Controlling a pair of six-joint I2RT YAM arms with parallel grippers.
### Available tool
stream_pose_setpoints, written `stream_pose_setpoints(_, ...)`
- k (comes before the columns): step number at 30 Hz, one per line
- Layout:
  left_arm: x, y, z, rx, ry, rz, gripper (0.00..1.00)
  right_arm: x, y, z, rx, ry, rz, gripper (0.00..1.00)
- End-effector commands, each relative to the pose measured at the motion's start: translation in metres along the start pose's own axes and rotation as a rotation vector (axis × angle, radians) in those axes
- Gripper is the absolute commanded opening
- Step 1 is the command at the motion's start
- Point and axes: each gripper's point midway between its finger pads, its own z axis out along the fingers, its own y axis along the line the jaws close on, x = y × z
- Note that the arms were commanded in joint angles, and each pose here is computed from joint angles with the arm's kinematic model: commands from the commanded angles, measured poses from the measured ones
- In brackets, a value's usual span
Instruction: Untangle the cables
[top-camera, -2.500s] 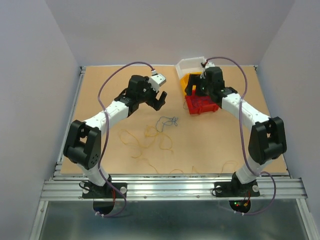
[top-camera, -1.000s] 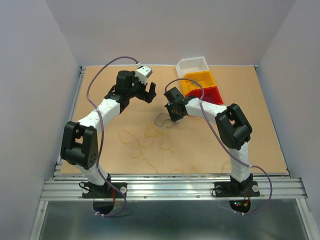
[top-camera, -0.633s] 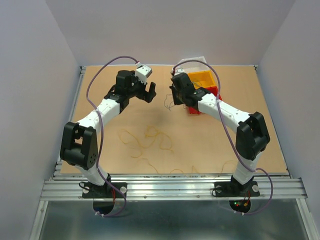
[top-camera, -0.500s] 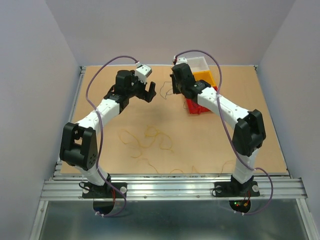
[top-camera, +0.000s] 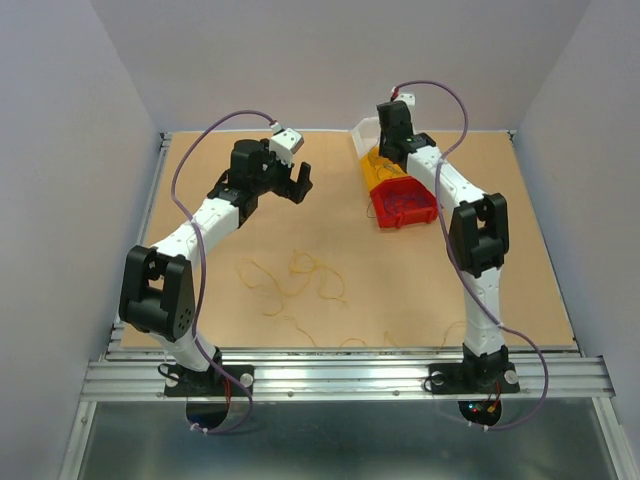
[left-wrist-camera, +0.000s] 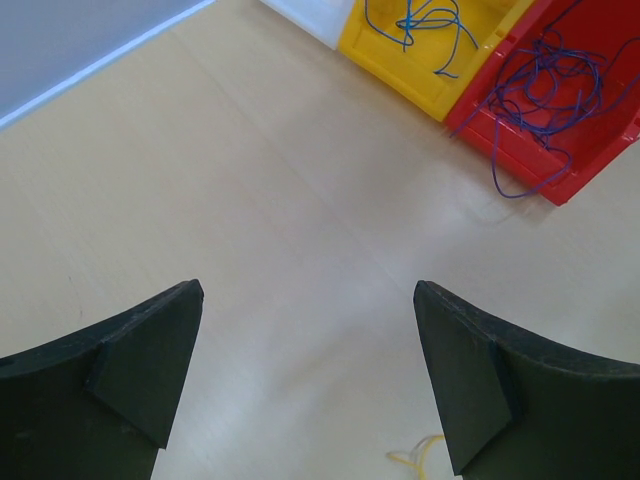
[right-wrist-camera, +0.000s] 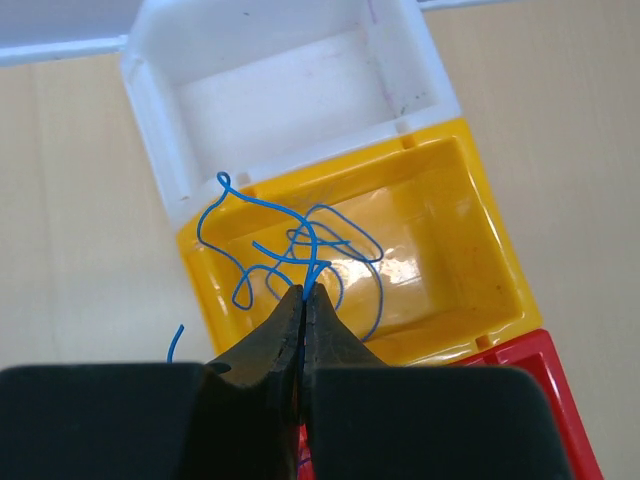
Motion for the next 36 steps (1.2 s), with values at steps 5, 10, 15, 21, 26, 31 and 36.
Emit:
stream_pose_setpoints(5, -0.024, 0.000, -0.012, -0.014, -0.074, 0.031, 0.98, -0.021, -0.033, 0.009, 0.083, -0.028, 0.070, 0.01)
stream_pose_setpoints(10, -0.024, 0.001, -0.012, -0.015, -0.071, 0.034, 0.98, -0.021, -0.035, 0.012, 0.103, -0.033, 0.059, 0.28)
stream_pose_setpoints(15, -0.024, 0.000, -0.013, -0.013, -0.070, 0.034, 0.98, -0.022, -0.039, 0.014, 0.134, -0.040, 0.064, 0.51)
stream_pose_setpoints(21, -0.022, -0.015, -0.026, 0.073, 0.002, 0.103, 0.98, -0.016, -0.037, -0.009, 0.059, -0.008, 0.069, 0.80)
stream_pose_setpoints(26, 0.011, -0.027, -0.052, 0.125, 0.100, 0.198, 0.98, 0.016, -0.007, -0.062, -0.252, 0.078, -0.053, 0.82)
stream_pose_setpoints(31, 0.015, -0.012, -0.079, 0.004, 0.046, 0.181, 0.99, 0.108, 0.039, -0.135, -0.603, 0.160, -0.283, 0.87)
stream_pose_setpoints(36, -0.001, 0.025, -0.107, -0.140, -0.059, 0.116, 0.99, 0.157, 0.080, -0.200, -0.792, 0.146, -0.439, 0.94)
